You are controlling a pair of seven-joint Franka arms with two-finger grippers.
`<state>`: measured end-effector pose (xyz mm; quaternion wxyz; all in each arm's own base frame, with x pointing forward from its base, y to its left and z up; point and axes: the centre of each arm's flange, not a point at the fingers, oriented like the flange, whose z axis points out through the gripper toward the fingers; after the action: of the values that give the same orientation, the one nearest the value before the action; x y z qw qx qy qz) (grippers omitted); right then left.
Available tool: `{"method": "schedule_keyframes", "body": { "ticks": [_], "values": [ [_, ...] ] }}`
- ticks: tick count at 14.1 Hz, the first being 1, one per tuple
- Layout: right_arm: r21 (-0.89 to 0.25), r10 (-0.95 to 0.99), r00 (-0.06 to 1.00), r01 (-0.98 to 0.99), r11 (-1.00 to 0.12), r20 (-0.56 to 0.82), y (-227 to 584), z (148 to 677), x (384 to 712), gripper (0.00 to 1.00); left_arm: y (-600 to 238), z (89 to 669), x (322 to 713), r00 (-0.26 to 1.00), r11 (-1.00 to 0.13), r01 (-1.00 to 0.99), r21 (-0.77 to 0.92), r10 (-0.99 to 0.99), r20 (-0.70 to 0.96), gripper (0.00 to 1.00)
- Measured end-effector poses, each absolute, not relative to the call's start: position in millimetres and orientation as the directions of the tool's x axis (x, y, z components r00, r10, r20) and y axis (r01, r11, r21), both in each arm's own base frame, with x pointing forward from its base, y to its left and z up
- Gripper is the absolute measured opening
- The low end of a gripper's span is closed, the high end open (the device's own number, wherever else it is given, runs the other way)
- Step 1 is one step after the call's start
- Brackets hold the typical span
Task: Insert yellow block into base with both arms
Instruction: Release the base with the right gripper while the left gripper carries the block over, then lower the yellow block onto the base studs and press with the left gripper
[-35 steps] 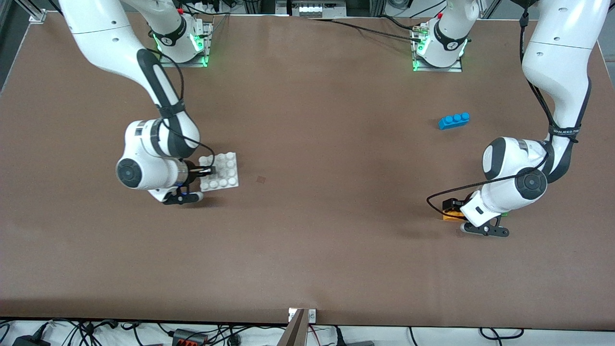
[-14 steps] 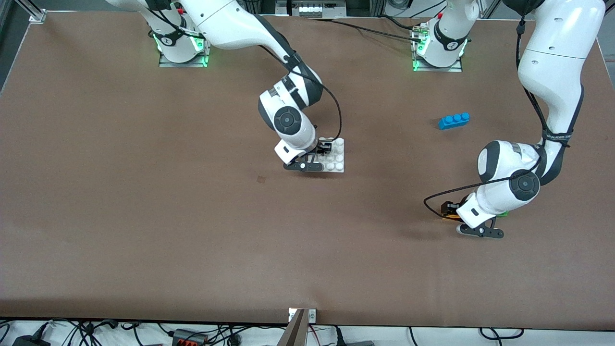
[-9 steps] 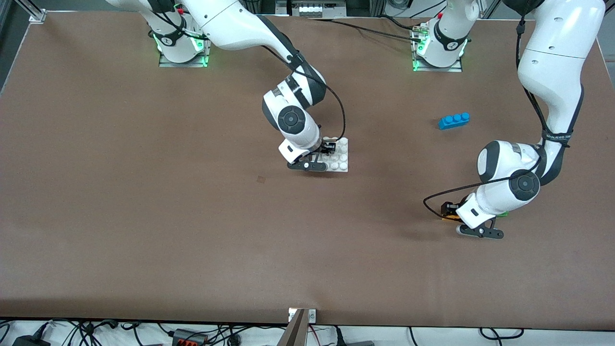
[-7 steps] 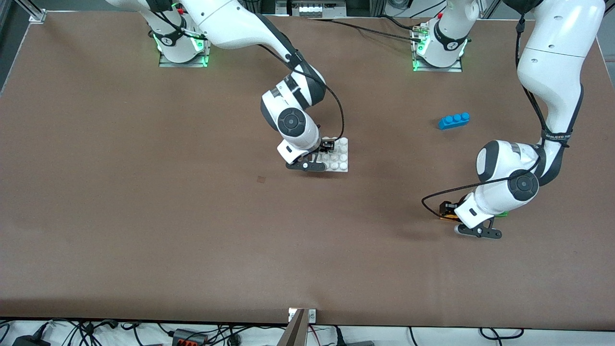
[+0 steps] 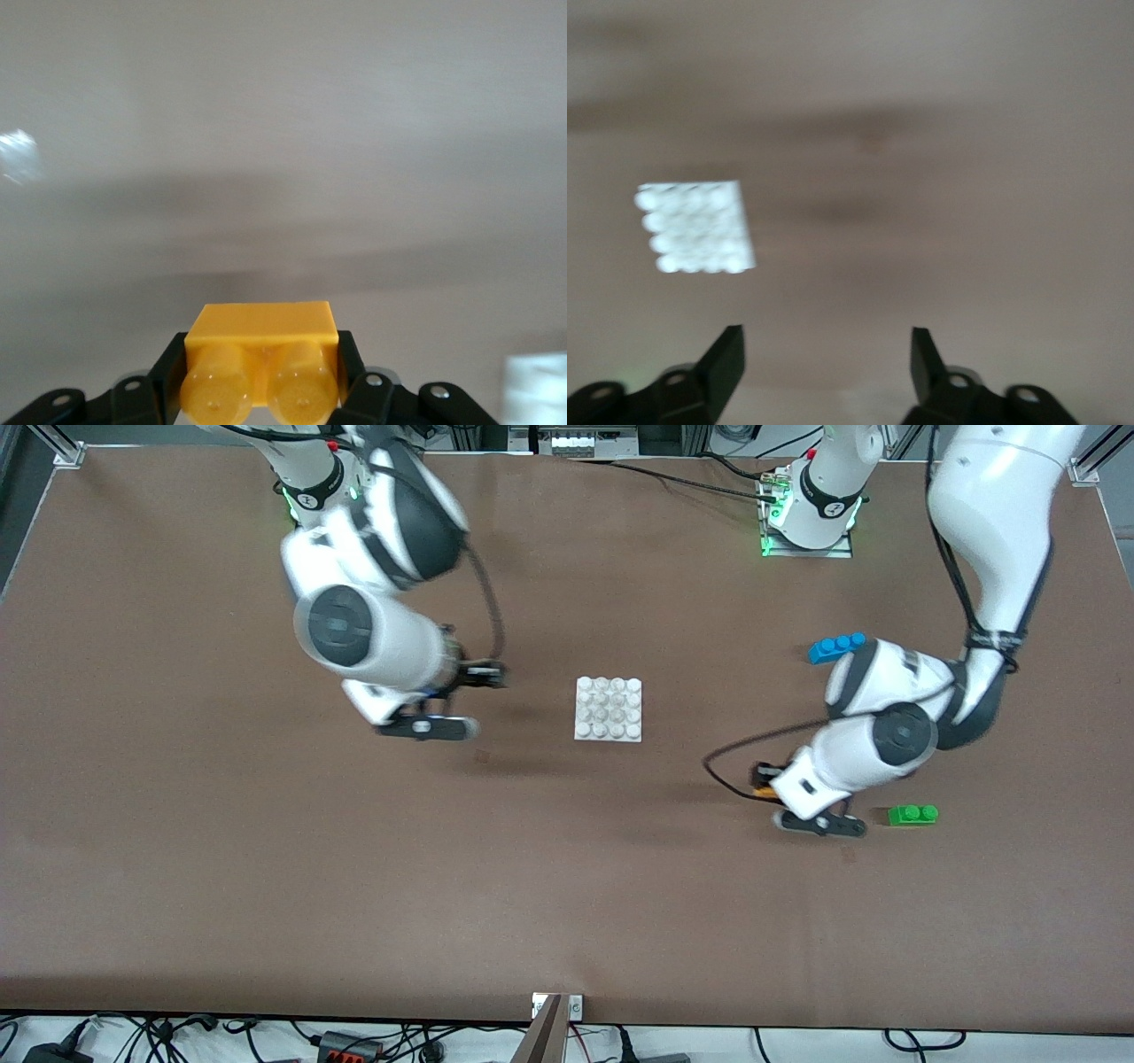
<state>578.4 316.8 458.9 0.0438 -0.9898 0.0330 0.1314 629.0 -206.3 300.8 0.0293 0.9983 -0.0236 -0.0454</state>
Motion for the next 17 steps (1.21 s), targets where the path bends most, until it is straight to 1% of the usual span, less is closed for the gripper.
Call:
{"method": "schedule_keyframes", "body": {
  "ticks": [1, 3, 6, 8, 10, 13, 15, 17],
  "values": [
    [-0.054, -0.030, 0.968, -0.045, -0.998, -0.250, 284.9, 476.4, 583.5, 0.98, -243.9, 310.5, 614.6, 0.995, -0.997, -0.026, 0.071, -0.033, -0.094, 0.68],
    [-0.025, 0.007, 0.969, 0.000, -1.000, -0.248, 226.2, 507.2, 587.6, 1.00, -303.0, 318.7, 587.9, 0.994, -0.995, -0.014, 0.096, -0.024, -0.106, 0.68],
    [-0.013, 0.085, 0.964, 0.084, -0.996, -0.252, 129.6, 555.8, 582.9, 1.00, -358.5, 315.0, 557.7, 0.994, -0.994, 0.018, 0.110, 0.006, -0.112, 0.68],
    [0.015, 0.153, 0.963, 0.160, -0.987, -0.222, 69.2, 584.7, 577.3, 1.00, -396.9, 301.0, 534.0, 0.994, -0.990, 0.050, 0.131, 0.037, -0.100, 0.68],
    [0.032, 0.172, 0.963, 0.183, -0.983, -0.207, 24.9, 599.7, 570.1, 1.00, -420.4, 275.1, 508.8, 0.995, -0.983, 0.069, 0.171, 0.055, -0.085, 0.68],
    [0.018, 0.181, 0.960, 0.189, -0.982, -0.214, 0.0, 593.9, 552.4, 1.00, -421.3, 246.8, 488.0, 0.994, -0.979, 0.083, 0.187, 0.068, -0.085, 0.68],
    [0.018, 0.194, 0.961, 0.202, -0.979, -0.195, 4.6, 582.1, 546.8, 1.00, -417.3, 239.5, 482.8, 0.996, -0.985, 0.053, 0.162, 0.041, -0.075, 0.68],
    [0.023, 0.204, 0.964, 0.211, -0.977, -0.172, 9.8, 581.4, 544.9, 1.00, -418.2, 235.5, 474.9, 0.998, -0.990, 0.012, 0.141, 0.003, -0.064, 0.68]
  ]
}}
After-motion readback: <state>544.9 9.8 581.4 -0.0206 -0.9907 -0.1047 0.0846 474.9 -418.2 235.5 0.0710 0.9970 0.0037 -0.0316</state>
